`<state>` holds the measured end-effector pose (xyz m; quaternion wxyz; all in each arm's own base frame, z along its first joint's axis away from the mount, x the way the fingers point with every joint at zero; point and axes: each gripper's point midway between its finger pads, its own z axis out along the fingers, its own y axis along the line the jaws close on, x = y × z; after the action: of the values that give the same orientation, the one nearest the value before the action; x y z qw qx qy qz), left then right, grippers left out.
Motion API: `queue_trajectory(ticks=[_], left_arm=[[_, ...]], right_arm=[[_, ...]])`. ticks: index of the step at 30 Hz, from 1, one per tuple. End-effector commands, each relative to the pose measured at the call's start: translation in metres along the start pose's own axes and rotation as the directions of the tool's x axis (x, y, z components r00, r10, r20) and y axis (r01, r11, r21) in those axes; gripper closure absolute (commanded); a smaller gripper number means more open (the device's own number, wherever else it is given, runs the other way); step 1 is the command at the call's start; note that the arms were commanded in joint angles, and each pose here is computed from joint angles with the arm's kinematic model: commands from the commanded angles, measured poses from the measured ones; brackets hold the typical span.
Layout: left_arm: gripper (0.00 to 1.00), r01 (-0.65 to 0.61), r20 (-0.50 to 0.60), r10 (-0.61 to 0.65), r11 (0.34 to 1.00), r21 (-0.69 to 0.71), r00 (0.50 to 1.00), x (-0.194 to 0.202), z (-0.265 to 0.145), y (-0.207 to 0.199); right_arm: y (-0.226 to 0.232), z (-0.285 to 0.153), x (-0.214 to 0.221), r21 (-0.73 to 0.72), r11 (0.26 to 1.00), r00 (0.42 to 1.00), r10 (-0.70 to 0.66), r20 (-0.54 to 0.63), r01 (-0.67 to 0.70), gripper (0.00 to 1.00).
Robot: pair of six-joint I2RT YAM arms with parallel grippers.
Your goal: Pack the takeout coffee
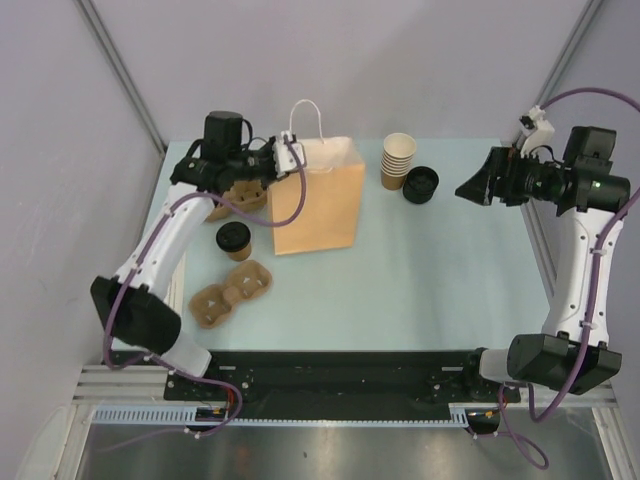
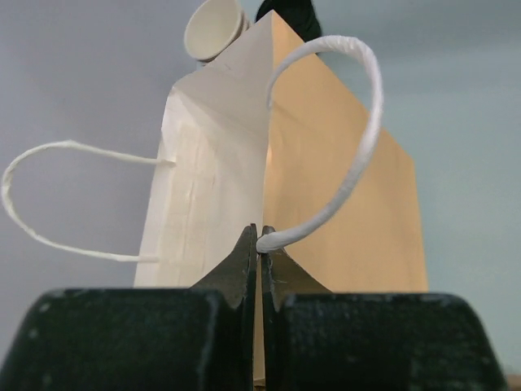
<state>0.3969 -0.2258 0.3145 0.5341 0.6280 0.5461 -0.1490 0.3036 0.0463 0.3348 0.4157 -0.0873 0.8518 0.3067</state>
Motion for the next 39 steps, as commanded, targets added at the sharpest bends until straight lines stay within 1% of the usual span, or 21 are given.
queue_trajectory(ticks=[1, 2, 7, 8, 10, 11, 12, 13, 14, 16, 17, 19, 20, 22, 23, 25, 26, 28, 33, 37, 39], left_arm=[[1.00, -0.094, 0.156, 0.081, 0.992, 0.082, 0.984, -0.048, -0.024, -0.047], [1.00, -0.115, 0.213, 0.089, 0.987, 0.114, 0.973, -0.062, -0.035, -0.065], [1.00, -0.205, 0.331, 0.121, 0.951, 0.232, 0.936, -0.086, -0.064, -0.127], [1.00, -0.268, 0.363, 0.172, 0.934, 0.234, 0.916, -0.094, -0.069, -0.133], [1.00, -0.266, 0.376, 0.138, 0.912, 0.313, 0.916, -0.100, -0.077, -0.158], [1.00, -0.320, 0.407, 0.178, 0.894, 0.313, 0.896, -0.106, -0.082, -0.162], [1.00, -0.332, 0.429, 0.169, 0.880, 0.339, 0.887, -0.109, -0.083, -0.170], [1.00, -0.319, 0.431, 0.131, 0.860, 0.399, 0.893, -0.111, -0.089, -0.187], [1.00, -0.374, 0.461, 0.172, 0.840, 0.392, 0.871, -0.117, -0.091, -0.190], [1.00, -0.399, 0.481, 0.167, 0.808, 0.433, 0.861, -0.123, -0.093, -0.205], [1.00, -0.405, 0.487, 0.162, 0.796, 0.450, 0.858, -0.125, -0.096, -0.211], [1.00, -0.429, 0.506, 0.164, 0.773, 0.468, 0.847, -0.131, -0.098, -0.221], [1.00, -0.450, 0.518, 0.177, 0.761, 0.468, 0.837, -0.133, -0.099, -0.224], [1.00, -0.480, 0.535, 0.190, 0.738, 0.475, 0.823, -0.138, -0.101, -0.233], [1.00, -0.500, 0.547, 0.204, 0.727, 0.470, 0.812, -0.139, -0.102, -0.237], [1.00, -0.539, 0.564, 0.233, 0.700, 0.468, 0.792, -0.142, -0.103, -0.245], [1.00, -0.556, 0.572, 0.248, 0.692, 0.461, 0.782, -0.144, -0.105, -0.248], [1.00, -0.580, 0.589, 0.258, 0.673, 0.460, 0.766, -0.148, -0.106, -0.254], [1.00, -0.630, 0.625, 0.273, 0.622, 0.465, 0.732, -0.158, -0.112, -0.270], [1.00, -0.662, 0.645, 0.290, 0.593, 0.459, 0.707, -0.163, -0.117, -0.279], [1.00, -0.669, 0.652, 0.290, 0.584, 0.459, 0.701, -0.165, -0.119, -0.282]], right_arm=[[0.011, -0.020, -0.022, 0.033, 0.993, 0.994, -0.112, 0.015, 0.111, 0.00], [0.013, -0.023, -0.026, 0.033, 0.991, 0.991, -0.131, 0.021, 0.130, 0.00], [0.031, -0.038, -0.041, 0.004, 0.960, 0.960, -0.278, 0.042, 0.278, 0.00], [0.037, -0.042, -0.046, 0.000, 0.952, 0.951, -0.306, 0.054, 0.306, 0.00], [0.049, -0.044, -0.052, -0.026, 0.923, 0.922, -0.381, 0.070, 0.384, 0.00], [0.058, -0.048, -0.058, -0.030, 0.905, 0.903, -0.421, 0.086, 0.425, 0.00], [0.064, -0.048, -0.060, -0.033, 0.889, 0.887, -0.453, 0.093, 0.458, 0.00], [0.080, -0.045, -0.060, -0.067, 0.855, 0.857, -0.506, 0.100, 0.514, 0.00], [0.091, -0.046, -0.065, -0.069, 0.825, 0.826, -0.551, 0.121, 0.560, 0.00], [0.110, -0.046, -0.068, -0.056, 0.774, 0.773, -0.619, 0.138, 0.630, 0.00], [0.132, -0.043, -0.069, -0.091, 0.726, 0.729, -0.662, 0.176, 0.681, 0.00], [0.156, -0.046, -0.071, -0.099, 0.671, 0.673, -0.704, 0.229, 0.735, 0.00], [0.179, -0.044, -0.068, -0.138, 0.617, 0.628, -0.728, 0.274, 0.775, 0.00], [0.194, -0.042, -0.061, -0.164, 0.578, 0.599, -0.746, 0.292, 0.799, 0.00], [0.209, -0.039, -0.054, -0.200, 0.536, 0.572, -0.758, 0.313, 0.820, 0.00], [0.218, -0.029, -0.040, -0.247, 0.502, 0.558, -0.772, 0.303, 0.829, 0.00], [0.227, -0.023, -0.029, -0.273, 0.456, 0.526, -0.796, 0.301, 0.847, 0.00], [0.231, -0.010, -0.010, -0.318, 0.408, 0.494, -0.826, 0.272, 0.856, 0.00], [0.252, 0.012, 0.032, -0.392, 0.212, 0.333, -0.902, 0.275, 0.895, 0.00], [0.257, 0.027, 0.056, -0.441, 0.105, 0.239, -0.935, 0.261, 0.891, 0.00], [0.256, 0.035, 0.065, -0.457, 0.076, 0.210, -0.945, 0.251, 0.886, 0.00]])
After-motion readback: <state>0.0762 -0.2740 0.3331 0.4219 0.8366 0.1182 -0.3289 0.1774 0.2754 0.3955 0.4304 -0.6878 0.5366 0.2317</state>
